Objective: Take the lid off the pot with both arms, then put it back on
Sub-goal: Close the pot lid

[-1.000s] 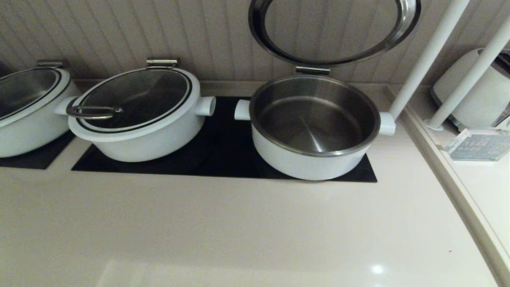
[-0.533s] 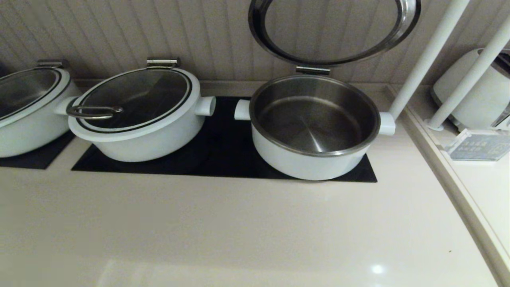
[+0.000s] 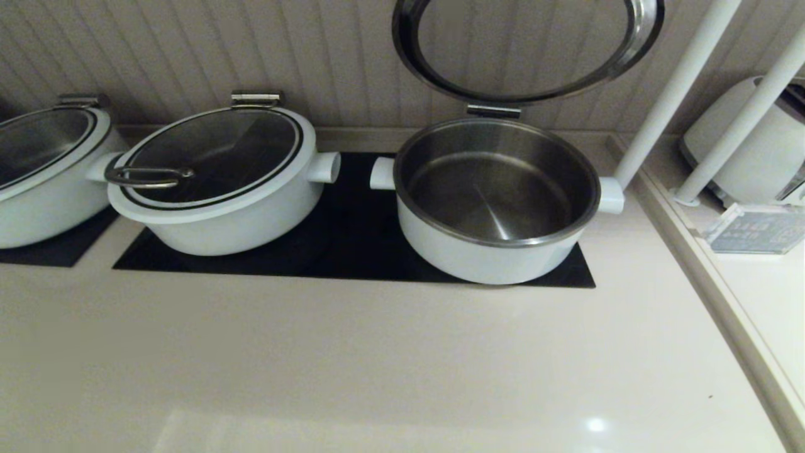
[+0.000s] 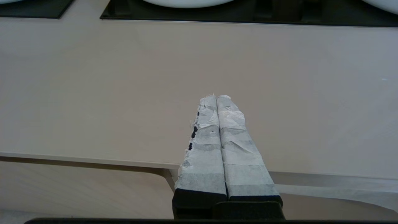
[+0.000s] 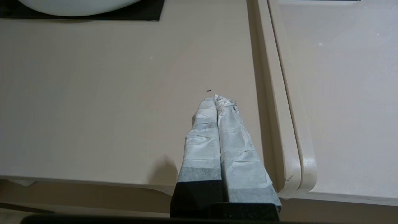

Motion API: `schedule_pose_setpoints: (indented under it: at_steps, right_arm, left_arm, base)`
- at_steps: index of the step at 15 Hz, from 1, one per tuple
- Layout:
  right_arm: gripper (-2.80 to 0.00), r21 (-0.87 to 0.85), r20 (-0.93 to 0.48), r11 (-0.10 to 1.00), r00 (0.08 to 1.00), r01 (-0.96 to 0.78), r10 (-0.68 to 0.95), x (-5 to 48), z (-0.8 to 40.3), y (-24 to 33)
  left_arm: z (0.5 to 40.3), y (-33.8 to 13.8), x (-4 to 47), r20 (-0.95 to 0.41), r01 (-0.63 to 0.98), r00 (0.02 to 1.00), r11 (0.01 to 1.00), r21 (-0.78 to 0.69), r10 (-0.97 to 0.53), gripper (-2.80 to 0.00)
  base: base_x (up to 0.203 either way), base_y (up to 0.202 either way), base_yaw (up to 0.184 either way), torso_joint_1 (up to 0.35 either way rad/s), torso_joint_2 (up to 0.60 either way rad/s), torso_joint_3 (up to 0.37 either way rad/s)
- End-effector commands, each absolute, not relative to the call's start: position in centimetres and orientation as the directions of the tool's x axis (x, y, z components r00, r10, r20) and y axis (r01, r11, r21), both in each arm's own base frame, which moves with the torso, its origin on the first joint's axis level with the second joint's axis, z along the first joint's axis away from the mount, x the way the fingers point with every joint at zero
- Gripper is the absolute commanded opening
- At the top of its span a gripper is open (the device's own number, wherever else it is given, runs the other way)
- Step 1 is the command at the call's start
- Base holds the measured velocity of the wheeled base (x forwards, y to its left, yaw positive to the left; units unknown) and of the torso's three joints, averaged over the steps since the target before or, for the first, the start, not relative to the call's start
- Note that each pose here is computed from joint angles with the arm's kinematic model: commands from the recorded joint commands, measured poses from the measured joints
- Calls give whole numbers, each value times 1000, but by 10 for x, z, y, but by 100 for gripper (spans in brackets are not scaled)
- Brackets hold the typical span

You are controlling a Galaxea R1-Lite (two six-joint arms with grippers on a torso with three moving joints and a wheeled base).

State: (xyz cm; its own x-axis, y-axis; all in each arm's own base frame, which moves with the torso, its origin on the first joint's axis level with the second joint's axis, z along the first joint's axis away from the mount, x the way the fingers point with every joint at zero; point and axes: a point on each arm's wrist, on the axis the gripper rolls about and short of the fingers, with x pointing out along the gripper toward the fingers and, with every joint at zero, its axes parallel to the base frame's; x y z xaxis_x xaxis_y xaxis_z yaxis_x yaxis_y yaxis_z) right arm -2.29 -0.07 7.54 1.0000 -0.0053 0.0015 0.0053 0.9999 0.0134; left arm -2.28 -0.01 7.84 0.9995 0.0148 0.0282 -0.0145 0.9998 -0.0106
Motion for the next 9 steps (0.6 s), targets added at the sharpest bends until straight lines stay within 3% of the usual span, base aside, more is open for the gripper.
schedule_pose_setpoints:
  at_steps: [1,9]
  right_arm:
    - [-280,14,0,1000,1000,9,-9,-23,75,-1]
    - [-280,-23,0,1000,1000,-15,15,-23,75,0]
  left_arm:
    - [78,0,-23,29,-15,999,1000,-11,16,-280]
    - [79,0,-23,28,-15,1000,1000,-11,15,-280]
  base:
    - [0,0,0,0,0,0]
    - [0,0,0,0,0,0]
